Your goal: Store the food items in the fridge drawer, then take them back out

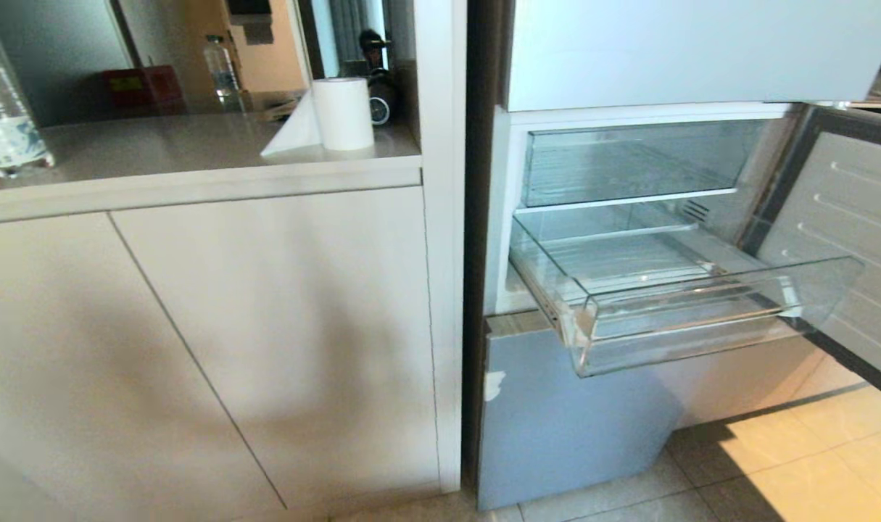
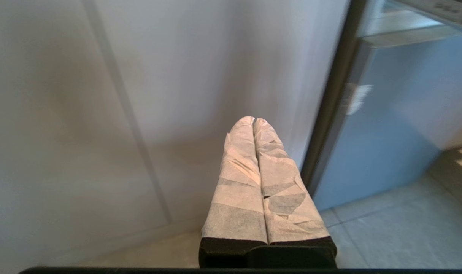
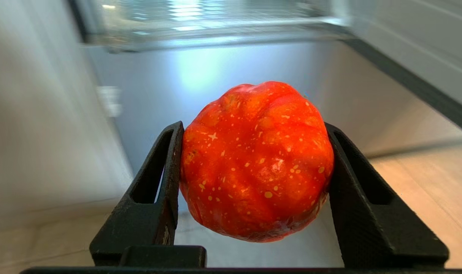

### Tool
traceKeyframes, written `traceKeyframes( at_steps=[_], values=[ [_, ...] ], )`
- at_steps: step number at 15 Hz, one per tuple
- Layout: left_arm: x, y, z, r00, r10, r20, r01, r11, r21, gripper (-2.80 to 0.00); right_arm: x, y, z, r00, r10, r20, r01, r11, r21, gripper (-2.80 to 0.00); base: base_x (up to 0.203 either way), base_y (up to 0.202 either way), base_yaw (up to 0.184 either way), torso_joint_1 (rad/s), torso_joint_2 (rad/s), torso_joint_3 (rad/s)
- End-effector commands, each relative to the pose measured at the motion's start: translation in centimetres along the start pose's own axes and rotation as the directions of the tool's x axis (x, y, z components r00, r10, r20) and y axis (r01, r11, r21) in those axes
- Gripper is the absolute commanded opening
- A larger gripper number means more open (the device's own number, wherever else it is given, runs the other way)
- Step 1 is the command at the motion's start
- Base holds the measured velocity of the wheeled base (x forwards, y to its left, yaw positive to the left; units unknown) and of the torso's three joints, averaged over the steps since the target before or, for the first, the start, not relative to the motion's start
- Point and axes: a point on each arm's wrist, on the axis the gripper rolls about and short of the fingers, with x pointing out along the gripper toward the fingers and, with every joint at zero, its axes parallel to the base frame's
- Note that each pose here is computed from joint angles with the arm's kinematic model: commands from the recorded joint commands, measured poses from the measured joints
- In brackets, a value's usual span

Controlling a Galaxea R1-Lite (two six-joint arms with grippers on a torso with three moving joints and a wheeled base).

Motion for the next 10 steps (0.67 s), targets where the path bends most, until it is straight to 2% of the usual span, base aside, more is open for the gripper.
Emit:
traceKeyframes(
  at_steps=[1,3,5,7,10],
  values=[
    [0.0,0.0,0.0,1.000,0.001,0.001,-0.001,1.000,0.000,-2.80,0.0,0.0,0.0,1.000,0.003,-0.003,-0.003,1.000,0.000,-2.80,0.001,-0.008,0.180,0.001,0.00,0.002],
    [0.0,0.0,0.0,1.000,0.001,0.000,-0.001,1.000,-0.001,-2.80,0.1,0.0,0.0,1.000,0.008,-0.015,-0.008,1.000,-0.012,-2.80,0.002,-0.007,0.160,0.001,0.00,0.002],
    [0.0,0.0,0.0,1.000,0.001,0.000,-0.001,1.000,0.000,-2.80,0.5,0.0,0.3,0.999,0.016,-0.044,-0.018,0.999,-0.033,-2.80,0.001,-0.008,0.083,0.001,0.01,0.007],
    [0.0,0.0,0.0,1.000,0.002,-0.001,-0.002,1.000,0.000,-2.80,1.7,0.0,1.9,0.995,0.034,-0.094,-0.038,0.998,-0.050,-2.80,0.000,0.000,0.000,0.000,0.00,0.000],
    [0.0,0.0,0.0,1.000,0.001,0.000,-0.001,1.000,0.000,-2.80,5.2,0.1,5.7,0.978,0.058,-0.200,-0.068,0.997,-0.040,-2.80,0.000,0.000,0.000,0.000,0.00,0.000]
  ],
)
